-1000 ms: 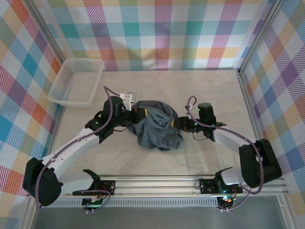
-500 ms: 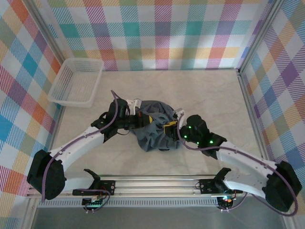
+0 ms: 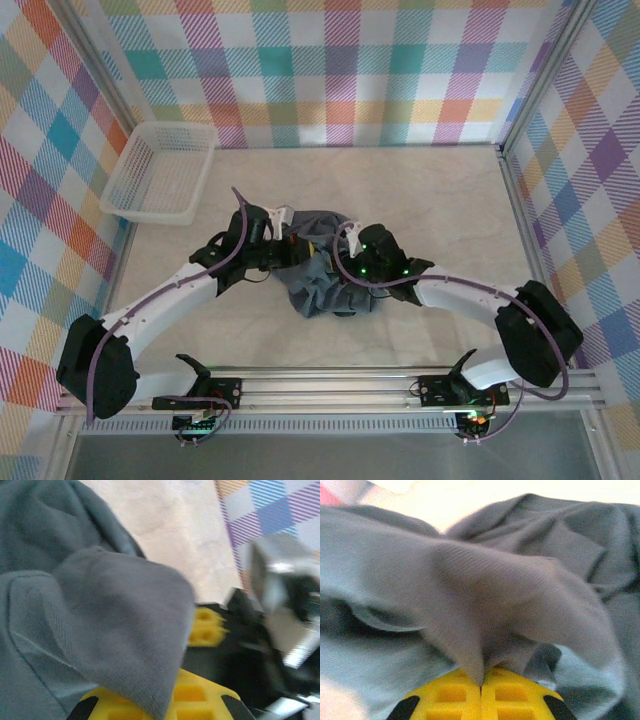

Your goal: Fold the inside-out t-shirt

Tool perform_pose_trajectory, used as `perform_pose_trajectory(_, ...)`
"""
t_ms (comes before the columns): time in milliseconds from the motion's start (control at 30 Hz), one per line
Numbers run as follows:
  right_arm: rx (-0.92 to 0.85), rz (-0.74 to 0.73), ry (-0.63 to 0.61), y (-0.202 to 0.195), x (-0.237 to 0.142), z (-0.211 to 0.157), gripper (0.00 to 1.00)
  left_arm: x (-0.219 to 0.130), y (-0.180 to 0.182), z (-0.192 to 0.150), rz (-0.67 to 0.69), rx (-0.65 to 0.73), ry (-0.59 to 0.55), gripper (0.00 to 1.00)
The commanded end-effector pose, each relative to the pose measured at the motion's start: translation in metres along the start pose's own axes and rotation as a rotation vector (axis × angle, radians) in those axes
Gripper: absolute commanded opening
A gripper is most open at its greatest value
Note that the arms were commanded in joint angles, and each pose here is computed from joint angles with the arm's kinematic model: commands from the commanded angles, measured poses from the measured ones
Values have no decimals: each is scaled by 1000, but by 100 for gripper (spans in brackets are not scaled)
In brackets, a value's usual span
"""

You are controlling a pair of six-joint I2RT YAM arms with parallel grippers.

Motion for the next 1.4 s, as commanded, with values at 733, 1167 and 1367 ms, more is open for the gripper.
perform_pose_trajectory(733, 175, 817, 157, 24, -85, 59, 0, -19, -18, -27, 274, 692, -169, 71)
perform_pose_trajectory(1167, 146, 642, 50, 23, -96, 63, 0, -37, -59, 16, 1, 569, -179, 0)
perform_pose_trajectory(1367, 367, 161, 4, -46, -84, 49, 9, -41, -87, 21, -425, 233, 39, 0)
Point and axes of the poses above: each hand's point on the last joint's axis, 136 mm out from that joint toward the fingers, its own x axis out along the fingers, its own y axis along the line the jaws close on, z = x × y, the point moved 10 cm from there along -x, back along the fingers, and after that the axes turned 9 degrees about x, right-handed, at the moved point
